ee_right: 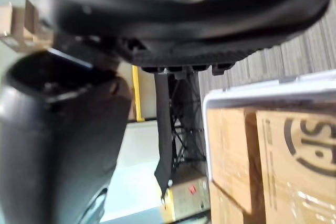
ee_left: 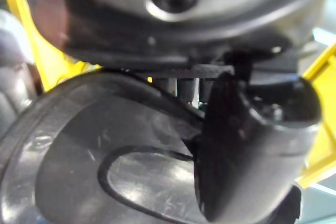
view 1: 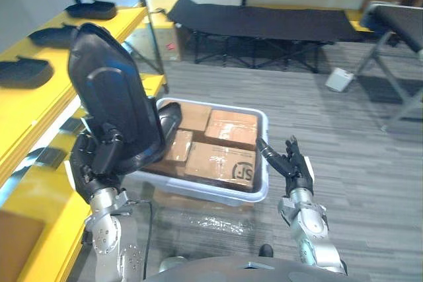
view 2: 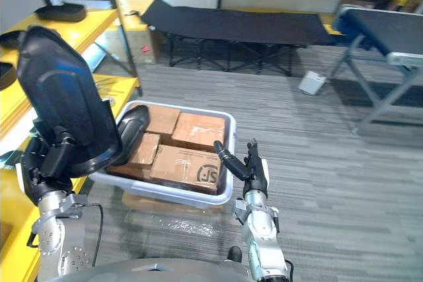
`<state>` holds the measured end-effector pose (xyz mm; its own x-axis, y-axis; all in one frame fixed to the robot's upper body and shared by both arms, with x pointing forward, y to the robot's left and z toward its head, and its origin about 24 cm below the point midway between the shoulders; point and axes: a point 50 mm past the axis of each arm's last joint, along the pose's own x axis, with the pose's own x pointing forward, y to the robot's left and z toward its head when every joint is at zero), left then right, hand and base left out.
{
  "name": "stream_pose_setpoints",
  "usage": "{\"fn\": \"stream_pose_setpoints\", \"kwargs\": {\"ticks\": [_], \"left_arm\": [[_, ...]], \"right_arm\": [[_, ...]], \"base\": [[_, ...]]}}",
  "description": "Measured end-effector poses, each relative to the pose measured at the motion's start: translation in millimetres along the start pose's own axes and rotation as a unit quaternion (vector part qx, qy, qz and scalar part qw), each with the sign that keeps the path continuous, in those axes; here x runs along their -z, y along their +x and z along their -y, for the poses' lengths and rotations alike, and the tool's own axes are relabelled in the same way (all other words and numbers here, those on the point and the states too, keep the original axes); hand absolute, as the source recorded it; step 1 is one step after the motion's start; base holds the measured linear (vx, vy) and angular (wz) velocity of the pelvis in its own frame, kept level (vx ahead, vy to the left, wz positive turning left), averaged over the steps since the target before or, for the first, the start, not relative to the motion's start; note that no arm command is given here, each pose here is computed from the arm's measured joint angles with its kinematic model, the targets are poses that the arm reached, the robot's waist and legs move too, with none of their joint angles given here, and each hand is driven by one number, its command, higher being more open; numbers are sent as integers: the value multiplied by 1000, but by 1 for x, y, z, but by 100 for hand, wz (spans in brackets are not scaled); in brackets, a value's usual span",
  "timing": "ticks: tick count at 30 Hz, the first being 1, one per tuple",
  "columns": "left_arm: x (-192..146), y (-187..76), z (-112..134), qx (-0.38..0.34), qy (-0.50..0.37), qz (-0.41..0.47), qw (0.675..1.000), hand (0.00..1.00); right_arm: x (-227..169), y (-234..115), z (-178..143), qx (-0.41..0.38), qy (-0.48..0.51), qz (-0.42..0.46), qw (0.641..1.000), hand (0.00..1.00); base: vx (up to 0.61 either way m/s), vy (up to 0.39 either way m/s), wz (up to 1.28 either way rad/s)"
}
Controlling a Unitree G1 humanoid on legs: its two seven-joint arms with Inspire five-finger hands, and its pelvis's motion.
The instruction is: Walk over and take three plastic housings, then place them on the shelf
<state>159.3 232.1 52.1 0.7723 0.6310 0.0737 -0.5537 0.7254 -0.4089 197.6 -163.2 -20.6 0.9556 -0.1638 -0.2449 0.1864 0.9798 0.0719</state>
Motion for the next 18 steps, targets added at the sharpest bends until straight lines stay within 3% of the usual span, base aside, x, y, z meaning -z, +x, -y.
{"fn": "stream_pose_setpoints", "kwargs": {"ticks": [12,18], "left_arm": [[5,-25,-18,-22,13,-39,999,0],[18,-39,0,69,-18,-88,994,0]], "right_arm": [[-14,9,-17,-24,-10,42,999,100],[-21,9,3,32,-19,67,997,100]], "base": [[43,-29,100],[-69,26,133]]}}
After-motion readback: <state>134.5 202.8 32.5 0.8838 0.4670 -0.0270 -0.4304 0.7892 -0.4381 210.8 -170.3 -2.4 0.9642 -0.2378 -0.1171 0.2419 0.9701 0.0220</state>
